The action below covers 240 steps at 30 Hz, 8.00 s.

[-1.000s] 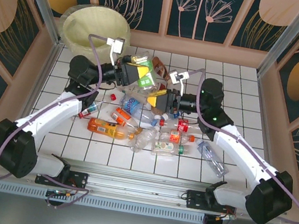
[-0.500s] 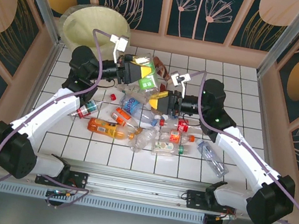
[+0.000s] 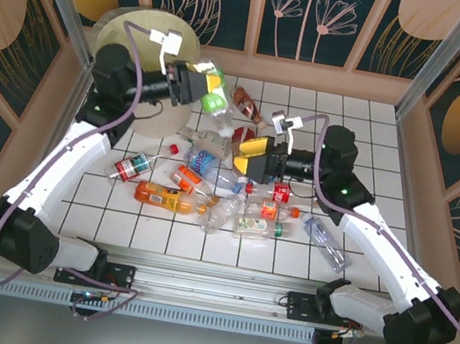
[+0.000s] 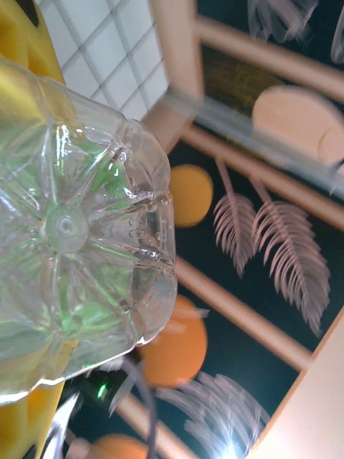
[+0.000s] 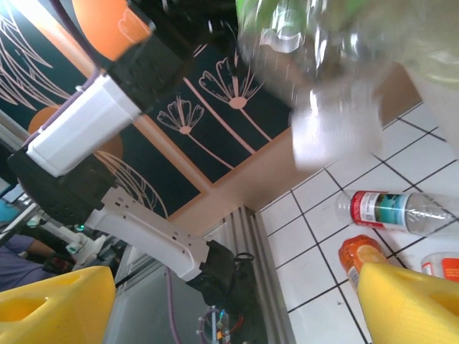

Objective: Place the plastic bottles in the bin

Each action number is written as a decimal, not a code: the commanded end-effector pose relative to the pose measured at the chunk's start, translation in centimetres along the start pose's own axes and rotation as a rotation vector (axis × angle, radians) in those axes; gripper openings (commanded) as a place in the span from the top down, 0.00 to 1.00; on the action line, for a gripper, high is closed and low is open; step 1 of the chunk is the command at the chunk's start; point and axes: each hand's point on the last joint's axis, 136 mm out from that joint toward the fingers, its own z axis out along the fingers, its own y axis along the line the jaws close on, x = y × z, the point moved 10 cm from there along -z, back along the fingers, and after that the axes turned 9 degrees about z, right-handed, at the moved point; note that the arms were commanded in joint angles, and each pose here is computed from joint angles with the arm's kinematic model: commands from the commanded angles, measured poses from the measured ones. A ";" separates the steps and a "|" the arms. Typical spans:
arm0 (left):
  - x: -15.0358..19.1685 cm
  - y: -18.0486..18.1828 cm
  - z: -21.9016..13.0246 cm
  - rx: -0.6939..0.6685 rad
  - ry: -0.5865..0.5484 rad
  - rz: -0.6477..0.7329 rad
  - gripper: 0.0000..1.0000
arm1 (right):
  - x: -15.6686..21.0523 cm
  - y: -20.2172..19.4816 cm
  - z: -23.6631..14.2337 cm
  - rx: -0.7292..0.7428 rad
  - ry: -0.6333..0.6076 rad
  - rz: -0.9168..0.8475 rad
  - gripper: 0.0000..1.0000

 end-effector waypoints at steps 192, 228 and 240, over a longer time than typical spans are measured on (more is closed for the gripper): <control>11.2 0.5 -6.1 -0.131 0.157 -0.056 0.01 | 22.0 -13.9 -6.8 1.009 -0.605 1.097 0.38; 12.7 0.4 -4.9 -0.100 0.224 -0.062 0.01 | 18.4 -13.4 -7.0 1.056 -0.709 0.866 0.63; 17.2 -0.5 -0.9 -0.080 0.494 -0.043 0.01 | 10.8 -8.7 -6.2 1.053 -0.511 0.488 0.64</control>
